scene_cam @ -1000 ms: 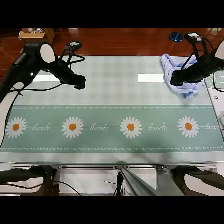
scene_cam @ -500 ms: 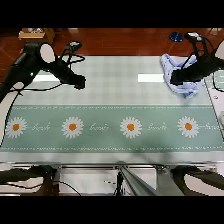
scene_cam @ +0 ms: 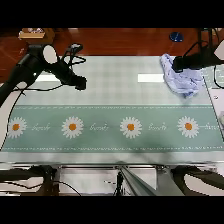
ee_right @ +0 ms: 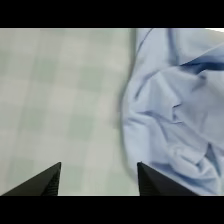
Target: Fold the shirts.
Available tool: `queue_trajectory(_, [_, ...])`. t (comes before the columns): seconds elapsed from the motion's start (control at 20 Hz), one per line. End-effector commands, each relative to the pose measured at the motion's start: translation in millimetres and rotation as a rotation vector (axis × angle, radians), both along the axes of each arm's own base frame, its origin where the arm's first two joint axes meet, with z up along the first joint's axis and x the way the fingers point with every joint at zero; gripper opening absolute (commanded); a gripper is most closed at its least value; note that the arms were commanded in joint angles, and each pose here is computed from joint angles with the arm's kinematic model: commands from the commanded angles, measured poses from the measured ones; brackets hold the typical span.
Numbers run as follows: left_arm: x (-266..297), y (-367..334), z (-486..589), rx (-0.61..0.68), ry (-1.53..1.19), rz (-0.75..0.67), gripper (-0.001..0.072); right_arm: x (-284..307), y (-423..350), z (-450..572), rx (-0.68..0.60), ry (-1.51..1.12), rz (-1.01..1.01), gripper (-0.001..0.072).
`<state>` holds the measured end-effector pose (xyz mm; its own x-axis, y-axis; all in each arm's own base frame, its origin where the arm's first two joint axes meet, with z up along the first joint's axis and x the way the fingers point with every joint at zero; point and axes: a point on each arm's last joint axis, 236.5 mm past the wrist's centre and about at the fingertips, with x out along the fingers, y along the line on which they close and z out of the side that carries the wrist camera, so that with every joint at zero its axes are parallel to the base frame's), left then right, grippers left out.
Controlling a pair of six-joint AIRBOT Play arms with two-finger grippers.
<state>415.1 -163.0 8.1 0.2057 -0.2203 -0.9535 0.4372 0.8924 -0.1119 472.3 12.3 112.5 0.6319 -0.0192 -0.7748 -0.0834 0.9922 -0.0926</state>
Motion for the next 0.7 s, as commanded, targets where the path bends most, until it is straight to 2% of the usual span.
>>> queue_trajectory(0.0, [0, 0, -11, 0.008, 0.024, 0.0, 0.056, 33, -48, 19, -0.173, -0.152, -0.111, 0.0522])
queue_trajectory(0.05, [0, 1, -13, 0.009, 0.028, 0.001, 0.0561, 36, -63, 12, -0.218, -0.142, -0.133, 0.0522])
queue_trajectory(0.15, [0, 0, -11, 0.008, 0.024, 0.001, 0.0565, 38, -92, -12, -0.229, -0.091, -0.191, 0.0522])
queue_trajectory(0.25, [0, 0, -6, 0.007, 0.025, -0.002, 0.0567, 38, -123, -41, -0.199, -0.039, -0.274, 0.0533])
queue_trajectory(0.35, [-1, -3, 4, -0.006, 0.031, -0.007, 0.0567, 38, -149, -69, -0.167, 0.0, -0.327, 0.0584])
queue_trajectory(0.65, [9, -21, 33, -0.084, -0.015, -0.01, 0.0567, 49, -191, -127, -0.025, 0.009, -0.436, 0.059])
